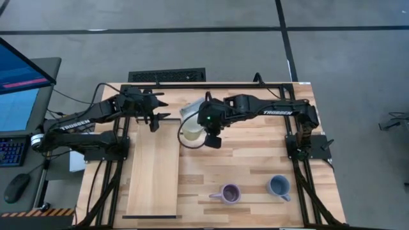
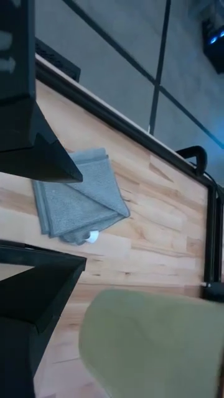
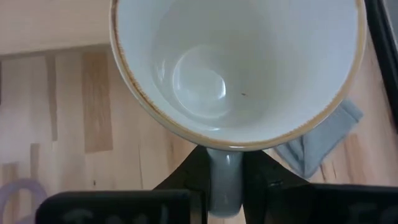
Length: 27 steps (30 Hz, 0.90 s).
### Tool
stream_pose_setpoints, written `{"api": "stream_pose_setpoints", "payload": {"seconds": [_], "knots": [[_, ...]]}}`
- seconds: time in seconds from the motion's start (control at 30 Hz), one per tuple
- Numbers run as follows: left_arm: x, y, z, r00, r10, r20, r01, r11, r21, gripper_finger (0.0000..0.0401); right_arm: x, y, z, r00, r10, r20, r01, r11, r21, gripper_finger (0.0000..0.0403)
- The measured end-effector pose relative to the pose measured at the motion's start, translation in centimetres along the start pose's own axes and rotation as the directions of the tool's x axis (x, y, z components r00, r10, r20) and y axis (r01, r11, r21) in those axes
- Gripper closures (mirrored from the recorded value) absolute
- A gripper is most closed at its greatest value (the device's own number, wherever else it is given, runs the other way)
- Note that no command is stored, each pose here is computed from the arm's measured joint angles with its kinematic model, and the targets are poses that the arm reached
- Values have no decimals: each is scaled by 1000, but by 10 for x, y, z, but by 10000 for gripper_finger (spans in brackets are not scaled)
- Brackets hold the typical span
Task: Stack small to large cups/mugs on shelf
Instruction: Put the yellow mug on the shelf
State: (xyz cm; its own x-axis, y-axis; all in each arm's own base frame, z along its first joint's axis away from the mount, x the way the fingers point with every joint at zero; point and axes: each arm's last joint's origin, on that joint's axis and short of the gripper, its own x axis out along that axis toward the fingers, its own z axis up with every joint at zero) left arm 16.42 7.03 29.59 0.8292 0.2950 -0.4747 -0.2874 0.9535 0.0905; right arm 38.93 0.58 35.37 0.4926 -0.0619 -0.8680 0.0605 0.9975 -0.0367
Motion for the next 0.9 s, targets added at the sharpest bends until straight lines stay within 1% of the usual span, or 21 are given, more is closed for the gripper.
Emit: {"api": "stream_pose_setpoints", "payload": {"seconds": [0.1, 0.17, 0.2, 0.33, 0.47, 0.6, 0.73, 0.9], "knots": [[-4, 0, 4, 1000, 0, -4, 0, 1000, 19, 198, 12, 1, 3, 1000, -2, -14, 3, 1000, 4, 334], [-6, 0, 6, 1000, -1, -11, 1, 999, 33, 198, 18, 1, 0, 998, -8, -63, 8, 1000, 4, 334], [-7, 1, 7, 1000, -1, -11, 1, 999, 35, 198, 18, 1, 1, 998, -8, -60, 8, 1000, 5, 334], [-14, 1, 13, 1000, 6, 18, -7, 999, 38, 198, 11, 0, 5, 999, -13, -30, 13, 1000, 6, 334], [-21, 1, 13, 999, 21, 40, -22, 999, 39, 198, 5, 1, 10, 1000, -10, 2, 10, 1000, 2, 334], [-26, 1, 13, 998, 32, 52, -34, 999, 38, 198, -6, 2, 19, 996, -3, 84, 5, 1000, -23, 334], [-28, 1, 13, 998, 34, 53, -36, 999, 35, 198, -4, 3, 21, 995, 5, 103, 1, 999, -54, 334], [-29, 1, 13, 998, 35, 60, -37, 999, 35, 198, -4, 3, 25, 989, 13, 144, -5, 998, -57, 334]]}}
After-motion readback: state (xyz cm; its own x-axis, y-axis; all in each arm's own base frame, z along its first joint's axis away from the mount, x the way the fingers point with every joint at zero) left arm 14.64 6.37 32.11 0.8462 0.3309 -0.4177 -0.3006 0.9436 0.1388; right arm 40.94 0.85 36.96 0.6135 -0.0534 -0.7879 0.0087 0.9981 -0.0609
